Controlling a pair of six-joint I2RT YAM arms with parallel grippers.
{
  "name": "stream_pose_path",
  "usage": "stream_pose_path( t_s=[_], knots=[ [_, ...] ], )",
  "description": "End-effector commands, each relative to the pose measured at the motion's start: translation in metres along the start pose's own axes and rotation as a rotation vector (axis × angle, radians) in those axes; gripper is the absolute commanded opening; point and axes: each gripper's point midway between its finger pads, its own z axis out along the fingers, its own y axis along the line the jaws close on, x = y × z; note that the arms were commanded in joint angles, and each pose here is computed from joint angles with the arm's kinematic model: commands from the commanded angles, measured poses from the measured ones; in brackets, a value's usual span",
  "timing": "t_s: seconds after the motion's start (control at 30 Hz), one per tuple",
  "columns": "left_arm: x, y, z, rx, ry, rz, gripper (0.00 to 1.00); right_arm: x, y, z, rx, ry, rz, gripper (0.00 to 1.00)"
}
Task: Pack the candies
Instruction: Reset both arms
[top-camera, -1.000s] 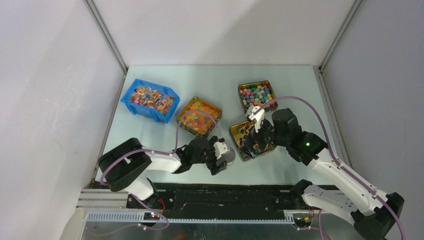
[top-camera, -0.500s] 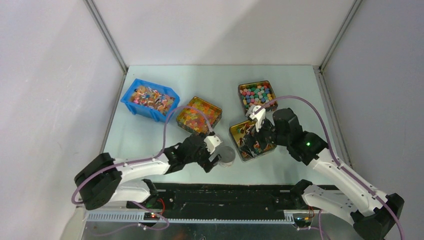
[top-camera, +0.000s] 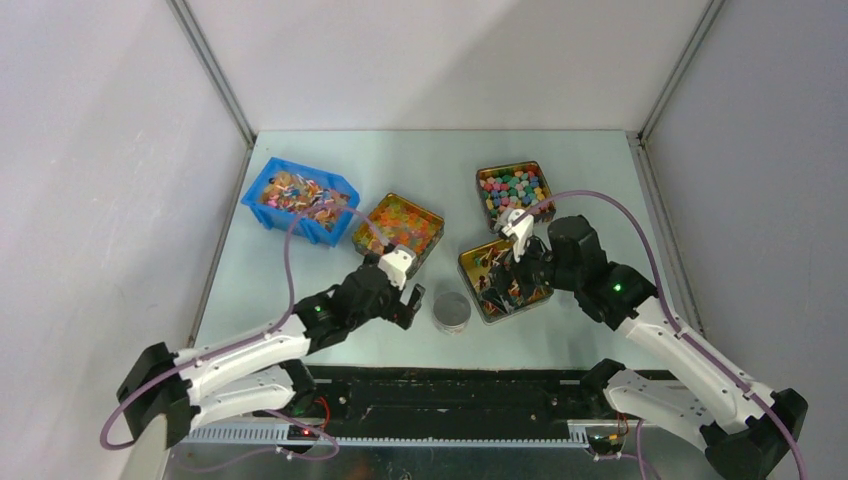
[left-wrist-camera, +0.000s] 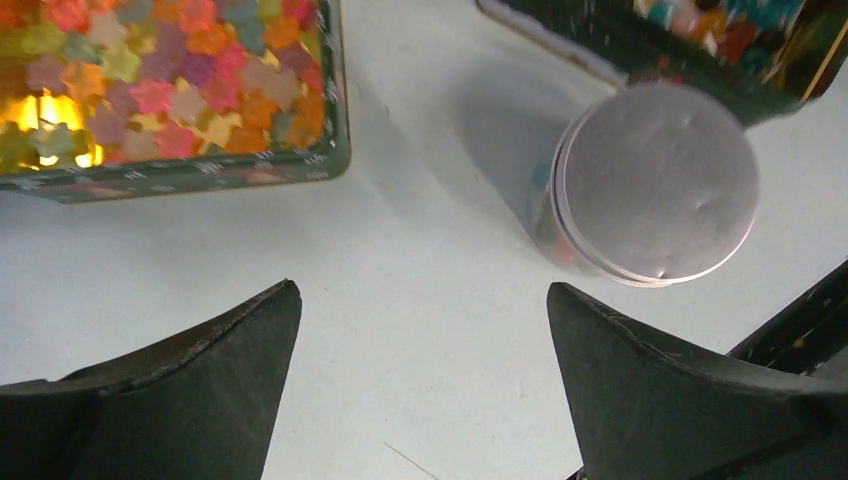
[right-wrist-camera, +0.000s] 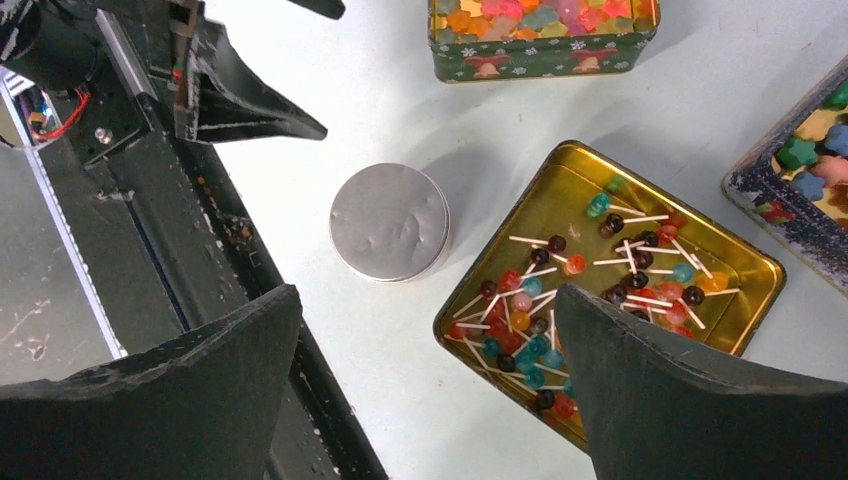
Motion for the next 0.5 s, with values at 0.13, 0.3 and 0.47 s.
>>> stream_pose_path(
  t_s=[0.13,0.3,0.47],
  knots=[
    [-0.064,0.018,-0.020,0.025,-0.218,-0.196,1.00,-0.007,-0.002,-0.003,-0.017,-0.074,0.072,1.00],
    [-0.073,0.031,-0.028,0.086,-0.329,-0.301,1.00,-0.006,-0.014,-0.009,0.005,-0.108,0.148,1.00],
    [-0.079,0.071,-0.045,0.004,-0.435,-0.384,1.00,-0.006,-0.035,-0.017,0.053,-0.166,0.253,1.00]
  ],
)
